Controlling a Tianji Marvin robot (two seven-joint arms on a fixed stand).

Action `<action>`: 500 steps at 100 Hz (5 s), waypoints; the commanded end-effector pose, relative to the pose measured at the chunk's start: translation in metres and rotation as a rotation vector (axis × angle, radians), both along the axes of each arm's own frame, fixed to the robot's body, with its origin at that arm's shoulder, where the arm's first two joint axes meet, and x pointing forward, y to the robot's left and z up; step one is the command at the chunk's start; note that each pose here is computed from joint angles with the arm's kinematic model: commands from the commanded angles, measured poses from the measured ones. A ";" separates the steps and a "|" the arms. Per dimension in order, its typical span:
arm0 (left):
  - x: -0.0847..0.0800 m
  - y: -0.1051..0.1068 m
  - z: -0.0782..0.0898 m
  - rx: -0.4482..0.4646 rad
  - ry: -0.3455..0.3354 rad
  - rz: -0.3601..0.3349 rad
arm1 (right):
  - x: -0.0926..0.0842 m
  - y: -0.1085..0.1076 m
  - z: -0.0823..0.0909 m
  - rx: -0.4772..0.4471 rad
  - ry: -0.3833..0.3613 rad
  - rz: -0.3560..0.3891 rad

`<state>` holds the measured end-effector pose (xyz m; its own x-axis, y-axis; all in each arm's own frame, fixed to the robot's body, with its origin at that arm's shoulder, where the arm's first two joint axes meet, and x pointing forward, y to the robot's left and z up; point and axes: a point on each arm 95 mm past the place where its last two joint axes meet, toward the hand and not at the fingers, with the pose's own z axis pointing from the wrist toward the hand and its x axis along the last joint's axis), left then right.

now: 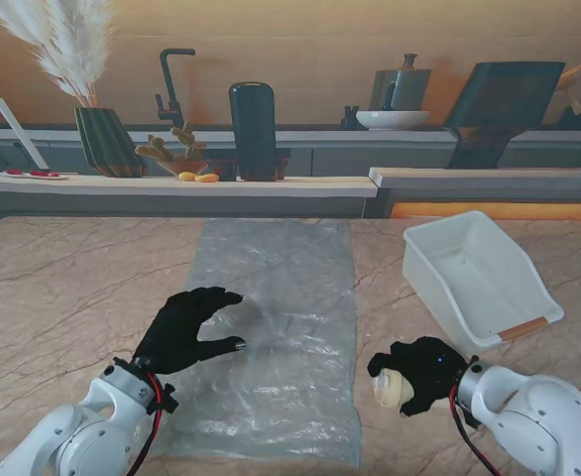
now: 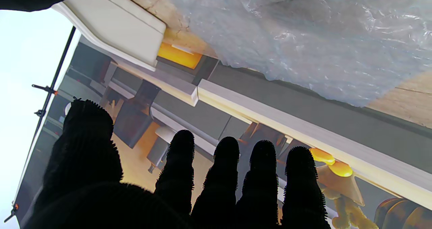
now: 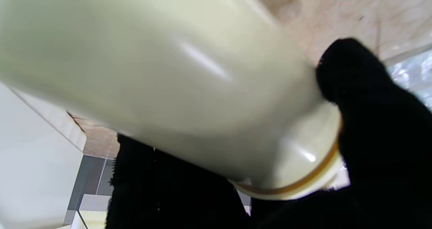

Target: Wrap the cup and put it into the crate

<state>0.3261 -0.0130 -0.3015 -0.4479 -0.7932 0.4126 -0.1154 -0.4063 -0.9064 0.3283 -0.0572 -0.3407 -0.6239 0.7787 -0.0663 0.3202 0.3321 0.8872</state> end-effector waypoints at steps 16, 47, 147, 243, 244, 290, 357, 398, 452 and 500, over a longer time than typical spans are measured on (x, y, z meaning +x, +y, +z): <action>-0.004 0.001 -0.001 -0.006 -0.001 0.005 | -0.007 -0.003 -0.007 0.069 -0.074 0.027; -0.016 0.017 -0.002 0.041 -0.023 0.019 | 0.003 0.014 0.034 0.278 -0.257 0.093; -0.063 0.095 -0.027 0.249 -0.046 0.181 | 0.084 0.227 0.018 0.382 0.129 0.379; -0.109 0.083 -0.022 0.658 0.021 -0.146 | 0.070 0.246 0.000 0.191 0.212 0.317; -0.109 0.083 -0.022 0.663 0.020 -0.149 | 0.070 0.246 0.000 0.191 0.212 0.316; -0.104 0.054 -0.064 0.883 -0.093 -0.145 | 0.070 0.243 0.001 0.210 0.215 0.283; -0.083 0.019 -0.087 0.946 -0.090 -0.208 | 0.072 0.238 0.015 0.282 0.186 0.252; -0.075 0.012 -0.079 0.871 -0.129 -0.204 | 0.073 0.227 0.023 0.299 0.159 0.224; -0.062 0.000 -0.054 0.730 -0.161 -0.167 | 0.074 0.204 0.034 0.324 0.112 0.195; -0.063 0.004 -0.048 0.655 -0.204 -0.118 | 0.074 0.202 0.033 0.322 0.107 0.186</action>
<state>0.2669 -0.0082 -0.3501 -0.5708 -0.7826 -0.2486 0.0771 0.2504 -0.9651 0.4050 0.1432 -0.3077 -0.7439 0.6254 0.2358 0.3797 0.1051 0.9191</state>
